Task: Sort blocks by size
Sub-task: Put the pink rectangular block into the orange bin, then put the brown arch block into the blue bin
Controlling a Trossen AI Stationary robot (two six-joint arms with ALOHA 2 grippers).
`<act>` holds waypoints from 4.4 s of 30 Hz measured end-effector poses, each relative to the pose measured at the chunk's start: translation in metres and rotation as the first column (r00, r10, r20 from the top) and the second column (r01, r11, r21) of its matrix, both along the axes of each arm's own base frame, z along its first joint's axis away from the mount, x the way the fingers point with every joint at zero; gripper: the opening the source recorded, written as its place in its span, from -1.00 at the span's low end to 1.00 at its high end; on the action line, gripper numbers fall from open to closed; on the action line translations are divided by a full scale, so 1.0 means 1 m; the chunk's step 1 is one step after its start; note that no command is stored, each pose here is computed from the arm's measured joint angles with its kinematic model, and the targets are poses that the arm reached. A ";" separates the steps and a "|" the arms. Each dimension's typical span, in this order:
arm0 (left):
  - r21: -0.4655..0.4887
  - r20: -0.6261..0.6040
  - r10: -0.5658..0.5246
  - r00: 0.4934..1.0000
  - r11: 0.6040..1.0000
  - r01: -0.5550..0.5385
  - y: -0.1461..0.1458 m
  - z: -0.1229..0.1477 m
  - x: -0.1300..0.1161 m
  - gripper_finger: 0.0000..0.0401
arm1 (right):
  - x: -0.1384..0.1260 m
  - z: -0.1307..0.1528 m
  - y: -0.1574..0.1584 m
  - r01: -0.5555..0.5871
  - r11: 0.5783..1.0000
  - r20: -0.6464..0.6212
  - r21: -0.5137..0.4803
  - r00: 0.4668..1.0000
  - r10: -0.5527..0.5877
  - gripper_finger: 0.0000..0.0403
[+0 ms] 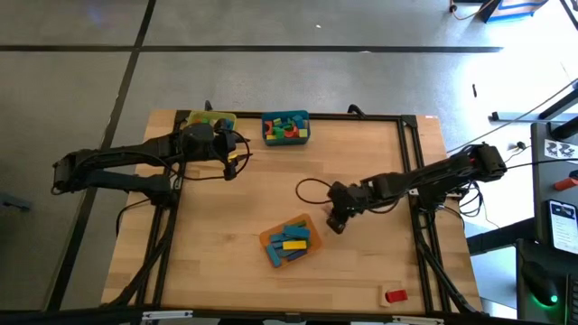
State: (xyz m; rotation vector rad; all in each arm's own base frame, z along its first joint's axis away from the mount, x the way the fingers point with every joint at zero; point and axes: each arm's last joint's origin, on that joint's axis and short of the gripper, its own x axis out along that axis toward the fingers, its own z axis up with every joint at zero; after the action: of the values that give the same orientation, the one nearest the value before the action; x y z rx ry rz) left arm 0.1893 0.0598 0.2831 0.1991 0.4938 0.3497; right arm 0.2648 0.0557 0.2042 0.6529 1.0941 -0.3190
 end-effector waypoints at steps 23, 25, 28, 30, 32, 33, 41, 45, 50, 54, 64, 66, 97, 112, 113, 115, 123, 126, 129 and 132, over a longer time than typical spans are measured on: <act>0.004 0.004 -0.001 1.000 1.000 0.001 0.000 0.000 0.000 -0.02 | 0.071 -0.006 0.038 -0.437 0.893 0.543 -0.110 0.725 0.422 -0.42; 0.004 0.004 -0.001 1.000 1.000 0.001 0.000 0.001 0.000 -0.02 | 0.073 -0.012 0.038 -0.446 0.886 0.529 -0.124 0.726 0.439 -0.42; 0.004 0.003 -0.001 1.000 1.000 0.001 0.000 0.000 0.000 -0.02 | 0.075 -0.019 0.039 -0.458 0.878 0.510 -0.138 0.727 0.459 -0.42; 0.004 0.003 -0.001 1.000 1.000 0.001 0.000 0.000 0.000 -0.02 | 0.077 -0.025 0.040 -0.472 0.872 0.505 -0.132 0.725 0.469 -0.41; 0.004 0.003 -0.001 1.000 1.000 0.001 0.000 0.001 0.000 -0.02 | 0.077 -0.029 0.040 -0.486 0.866 0.496 -0.120 0.726 0.476 -0.41; 0.004 0.003 -0.001 1.000 1.000 0.001 0.000 0.000 0.000 -0.02 | 0.078 -0.030 0.041 -0.489 0.864 0.494 -0.117 0.726 0.478 -0.41; 0.002 0.002 -0.001 1.000 1.000 0.001 0.000 0.000 0.000 -0.02 | 0.078 -0.030 0.040 -0.427 0.904 0.498 -0.030 0.778 0.384 -0.26; 0.002 0.001 0.000 1.000 1.000 0.000 0.000 0.000 0.000 -0.02 | 0.078 -0.030 0.040 -0.418 0.908 0.496 -0.020 0.785 0.372 -0.09; 0.000 -0.002 0.000 1.000 1.000 0.000 0.000 0.000 0.000 -0.02 | 0.076 -0.021 0.027 -0.501 0.857 0.518 0.122 0.768 0.376 0.04; 0.000 0.000 0.000 1.000 1.000 0.000 0.000 0.000 0.000 -0.02 | 0.066 -0.004 0.020 -0.472 0.848 0.485 0.242 0.816 0.316 0.06; -0.001 0.002 0.001 1.000 1.000 -0.001 0.000 0.000 0.000 -0.02 | 0.027 0.010 0.029 -0.218 0.834 0.145 0.507 0.975 0.167 0.06; -0.002 0.002 0.002 1.000 1.000 -0.002 0.000 0.000 0.000 -0.02 | 0.021 0.008 0.035 -0.144 0.812 0.050 0.566 0.989 0.141 0.06; -0.031 -0.023 0.012 1.000 0.999 -0.012 0.000 -0.003 -0.001 -0.02 | -0.087 -0.014 0.160 0.709 0.635 -0.751 0.306 0.590 -0.297 0.06; -0.016 -0.020 0.005 1.000 1.000 -0.005 0.000 -0.002 -0.001 -0.02 | -0.077 -0.050 0.173 0.697 0.670 -0.791 0.256 0.549 -0.268 0.06; -0.015 -0.019 0.005 1.000 1.000 -0.005 0.000 -0.002 -0.001 -0.02 | -0.077 -0.052 0.173 0.698 0.672 -0.793 0.249 0.544 -0.272 0.06; -0.015 -0.019 0.005 1.000 1.000 -0.005 0.000 -0.002 -0.001 -0.02 | -0.076 -0.055 0.173 0.688 0.681 -0.776 0.251 0.563 -0.283 0.06; -0.012 -0.017 0.004 1.000 1.000 -0.004 0.000 -0.002 -0.001 -0.02 | -0.080 -0.062 0.165 0.686 0.712 -0.736 0.151 0.559 -0.382 0.06; -0.012 -0.017 0.004 1.000 1.000 -0.004 0.000 -0.002 -0.001 -0.02 | -0.081 -0.064 0.161 0.667 0.734 -0.690 0.126 0.591 -0.419 0.06; -0.012 -0.016 0.004 1.000 1.000 -0.004 0.000 -0.002 -0.001 -0.02 | -0.081 -0.064 0.158 0.662 0.742 -0.629 0.107 0.623 -0.466 0.06; -0.011 -0.013 0.003 1.000 1.000 -0.004 0.000 -0.001 -0.001 -0.02 | -0.081 -0.064 0.158 0.657 0.747 -0.612 0.107 0.636 -0.471 0.06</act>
State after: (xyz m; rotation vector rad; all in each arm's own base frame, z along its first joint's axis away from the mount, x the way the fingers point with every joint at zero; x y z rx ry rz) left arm 0.1886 0.0596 0.2817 0.1904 0.5089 0.3493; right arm 0.1840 0.2132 0.1399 1.2714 1.4919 -0.9517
